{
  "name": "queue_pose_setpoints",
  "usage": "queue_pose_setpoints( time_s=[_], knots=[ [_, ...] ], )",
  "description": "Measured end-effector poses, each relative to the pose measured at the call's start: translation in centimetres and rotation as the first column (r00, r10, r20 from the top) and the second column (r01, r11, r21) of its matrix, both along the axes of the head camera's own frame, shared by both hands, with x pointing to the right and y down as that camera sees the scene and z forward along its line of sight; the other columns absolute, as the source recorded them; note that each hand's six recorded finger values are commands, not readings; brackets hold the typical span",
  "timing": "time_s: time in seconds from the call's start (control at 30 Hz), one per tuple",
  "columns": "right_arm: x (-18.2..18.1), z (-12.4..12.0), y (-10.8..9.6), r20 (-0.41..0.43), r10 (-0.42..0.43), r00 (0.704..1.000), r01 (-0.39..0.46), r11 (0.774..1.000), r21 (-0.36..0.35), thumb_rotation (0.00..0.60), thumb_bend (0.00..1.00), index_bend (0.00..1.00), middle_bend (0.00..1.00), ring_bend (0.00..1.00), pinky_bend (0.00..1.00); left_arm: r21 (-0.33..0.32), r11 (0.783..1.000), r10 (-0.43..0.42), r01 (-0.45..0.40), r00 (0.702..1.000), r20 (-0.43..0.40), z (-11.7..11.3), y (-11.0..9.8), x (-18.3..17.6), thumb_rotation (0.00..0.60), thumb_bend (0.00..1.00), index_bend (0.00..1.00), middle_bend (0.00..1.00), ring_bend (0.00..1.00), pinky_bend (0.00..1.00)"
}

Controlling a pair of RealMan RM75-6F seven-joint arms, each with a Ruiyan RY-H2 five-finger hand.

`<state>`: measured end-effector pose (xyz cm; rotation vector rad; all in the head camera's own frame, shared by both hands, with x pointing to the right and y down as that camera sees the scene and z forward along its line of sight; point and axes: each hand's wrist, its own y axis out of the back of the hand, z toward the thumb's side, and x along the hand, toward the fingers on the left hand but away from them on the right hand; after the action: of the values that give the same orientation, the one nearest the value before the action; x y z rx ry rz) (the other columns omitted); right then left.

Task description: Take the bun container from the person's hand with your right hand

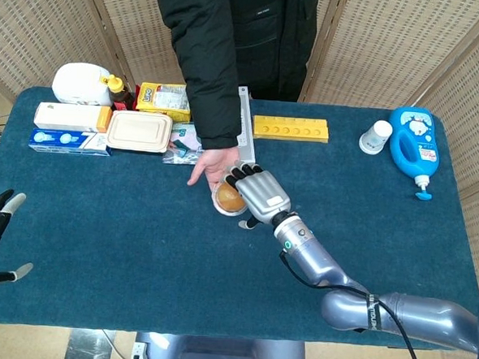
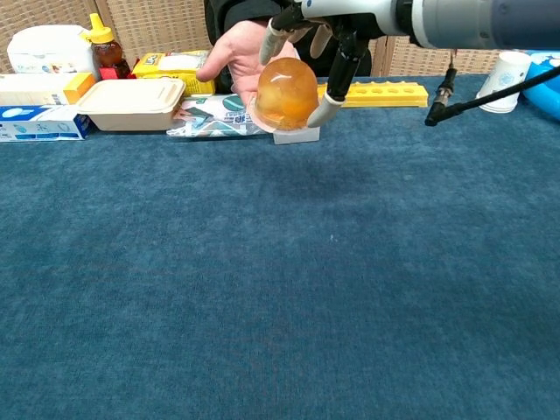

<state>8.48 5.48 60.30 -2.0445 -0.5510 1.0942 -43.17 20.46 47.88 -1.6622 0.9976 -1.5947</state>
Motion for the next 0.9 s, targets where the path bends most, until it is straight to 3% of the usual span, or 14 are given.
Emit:
queue_pose_setpoints(
  time_s=[0.37,0.67,0.9],
  knots=[
    [-0.7,0.8,-0.5,0.042,0.032,0.999,-0.034,0.997,0.066,0.600,0.33,0.50,0.44,0.41,0.56,-0.005,1.000,-0.001,0.001,1.000,0.000,0.1,-0.1,0.0,0.600,0.02,0.00,0.00,0.00,0.01],
    [0.8,-1.5,-0.4,0.119,0.045,0.992,-0.060,0.991,0.123,0.600,0.36,0.54,0.48,0.45,0.59,-0.009,1.000,-0.003,0.003,1.000,-0.001,0.2,-0.2,-0.1,0.600,0.02,0.00,0.00,0.00,0.01],
    [5.3,-4.6,-0.4,0.090,0.056,0.994,-0.073,0.978,0.194,0.600,0.36,0.54,0.48,0.45,0.59,-0.010,1.000,-0.002,0.002,1.000,-0.003,0.1,-0.2,0.0,0.600,0.02,0.00,0.00,0.00,0.01]
  ],
)
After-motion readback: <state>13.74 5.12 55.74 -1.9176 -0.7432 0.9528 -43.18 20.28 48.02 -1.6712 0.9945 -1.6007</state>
